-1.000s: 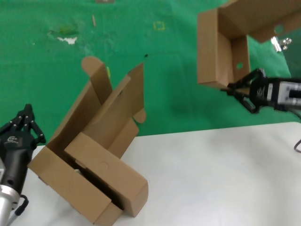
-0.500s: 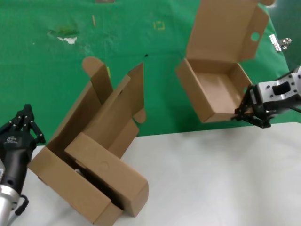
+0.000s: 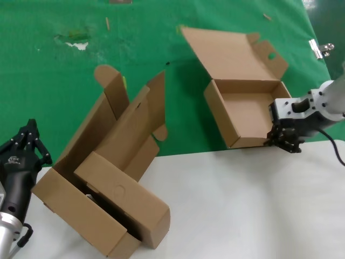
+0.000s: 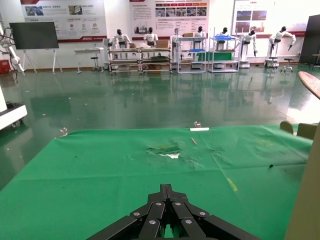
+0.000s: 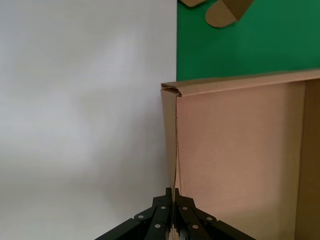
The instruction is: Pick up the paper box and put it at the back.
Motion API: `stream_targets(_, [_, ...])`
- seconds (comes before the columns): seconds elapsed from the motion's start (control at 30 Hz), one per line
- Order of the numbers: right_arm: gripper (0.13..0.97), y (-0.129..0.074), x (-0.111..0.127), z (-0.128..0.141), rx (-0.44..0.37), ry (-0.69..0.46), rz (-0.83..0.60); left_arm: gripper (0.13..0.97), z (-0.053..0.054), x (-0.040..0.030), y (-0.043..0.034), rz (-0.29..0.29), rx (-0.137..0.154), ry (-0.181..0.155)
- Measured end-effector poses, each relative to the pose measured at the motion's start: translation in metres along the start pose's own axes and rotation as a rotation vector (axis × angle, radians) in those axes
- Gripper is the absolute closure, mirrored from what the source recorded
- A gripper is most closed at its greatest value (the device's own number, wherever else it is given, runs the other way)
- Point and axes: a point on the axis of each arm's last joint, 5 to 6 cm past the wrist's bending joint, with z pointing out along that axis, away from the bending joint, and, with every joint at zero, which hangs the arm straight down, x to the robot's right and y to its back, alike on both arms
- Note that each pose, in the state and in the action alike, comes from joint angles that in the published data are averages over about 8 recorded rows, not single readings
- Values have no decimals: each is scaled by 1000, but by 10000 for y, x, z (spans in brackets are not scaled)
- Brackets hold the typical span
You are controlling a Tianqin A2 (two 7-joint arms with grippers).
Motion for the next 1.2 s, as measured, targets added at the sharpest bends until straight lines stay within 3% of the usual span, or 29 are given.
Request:
stream_targets(0.6, [949, -239, 176, 252, -2, 4, -8, 957, 0, 0, 0, 0, 0, 0])
stream_targets(1.0, [832, -396, 273, 322, 35, 23, -34, 957, 0, 0, 0, 0, 0, 0])
stream_targets(1.2, [748, -390, 255, 269, 110, 60, -43, 957, 0, 0, 0, 0, 0, 0])
